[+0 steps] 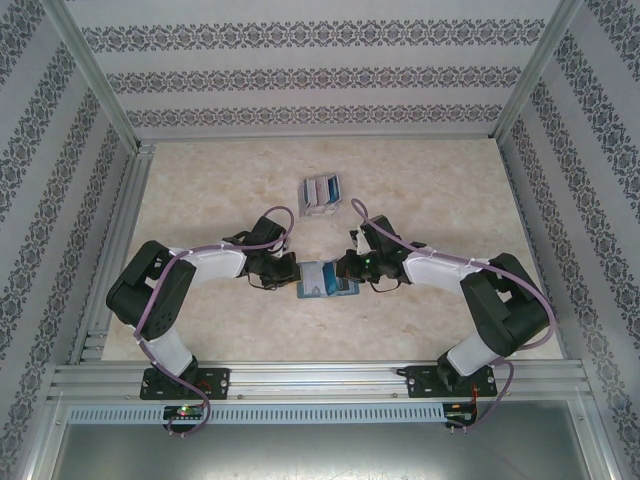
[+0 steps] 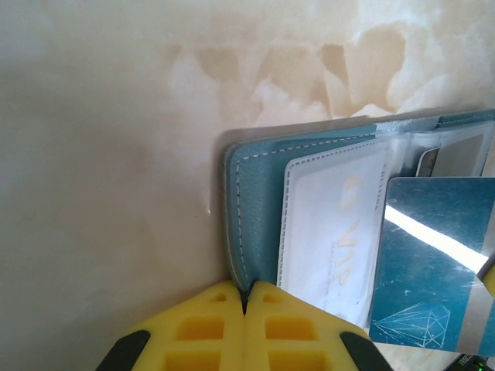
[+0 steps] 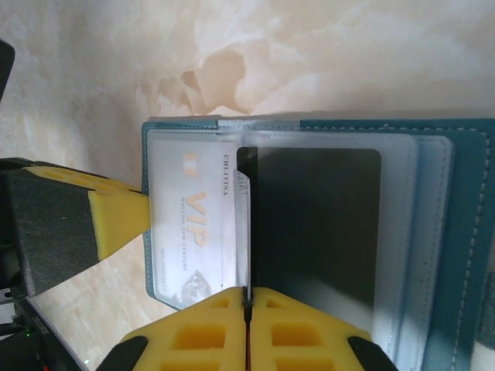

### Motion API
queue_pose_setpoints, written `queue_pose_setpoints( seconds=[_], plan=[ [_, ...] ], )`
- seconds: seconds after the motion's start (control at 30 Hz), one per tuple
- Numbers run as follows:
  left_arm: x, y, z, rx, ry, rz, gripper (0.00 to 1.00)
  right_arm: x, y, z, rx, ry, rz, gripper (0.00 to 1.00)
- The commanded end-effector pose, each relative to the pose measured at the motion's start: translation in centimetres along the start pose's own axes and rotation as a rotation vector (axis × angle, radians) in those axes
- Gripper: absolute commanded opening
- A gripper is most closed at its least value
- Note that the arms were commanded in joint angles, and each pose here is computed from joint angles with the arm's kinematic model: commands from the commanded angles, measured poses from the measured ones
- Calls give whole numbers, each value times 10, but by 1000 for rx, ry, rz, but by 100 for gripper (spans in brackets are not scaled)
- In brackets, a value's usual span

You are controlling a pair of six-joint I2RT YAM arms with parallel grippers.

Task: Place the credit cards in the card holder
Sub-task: Rotate the card holder at the center of the table, then insert the credit card into the card slot.

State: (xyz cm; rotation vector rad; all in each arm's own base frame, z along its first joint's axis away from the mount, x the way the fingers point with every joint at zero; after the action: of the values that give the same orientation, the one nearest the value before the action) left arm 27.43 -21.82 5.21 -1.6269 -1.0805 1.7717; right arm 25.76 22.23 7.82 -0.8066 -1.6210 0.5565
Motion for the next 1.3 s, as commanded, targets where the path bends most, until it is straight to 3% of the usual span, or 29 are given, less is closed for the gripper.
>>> queue_pose_setpoints(
  seconds=[0.0,0.6,0.93,1.27],
  plan=[
    [16,4,10,34,-19,-56,4,-6,4,8,10,25,26,8],
    [17,6,12,35,-21,-44,4,-11,35,-1,29,32,-6,8],
    [15,6,10,34,-18,-39,4,9,47,9,43,-49,47,9],
    [15,7,11,33,-22,-38,4,18,56,15,63,-105,94,23]
  ],
)
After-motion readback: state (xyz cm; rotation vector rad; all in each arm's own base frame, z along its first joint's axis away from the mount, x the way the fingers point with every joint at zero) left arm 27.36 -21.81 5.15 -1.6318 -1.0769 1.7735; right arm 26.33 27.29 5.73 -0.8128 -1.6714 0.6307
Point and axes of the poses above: each hand's point on the last joint's axis, 136 mm out from that joint toward the fingers, its own y axis out along the fingers, its own x axis along the line the jaws close on, z = x × y, the point moved 4 cm from there along -y, back along the fingers, and after that the axes turned 2 degrees about -y, right-handed, at the moved point
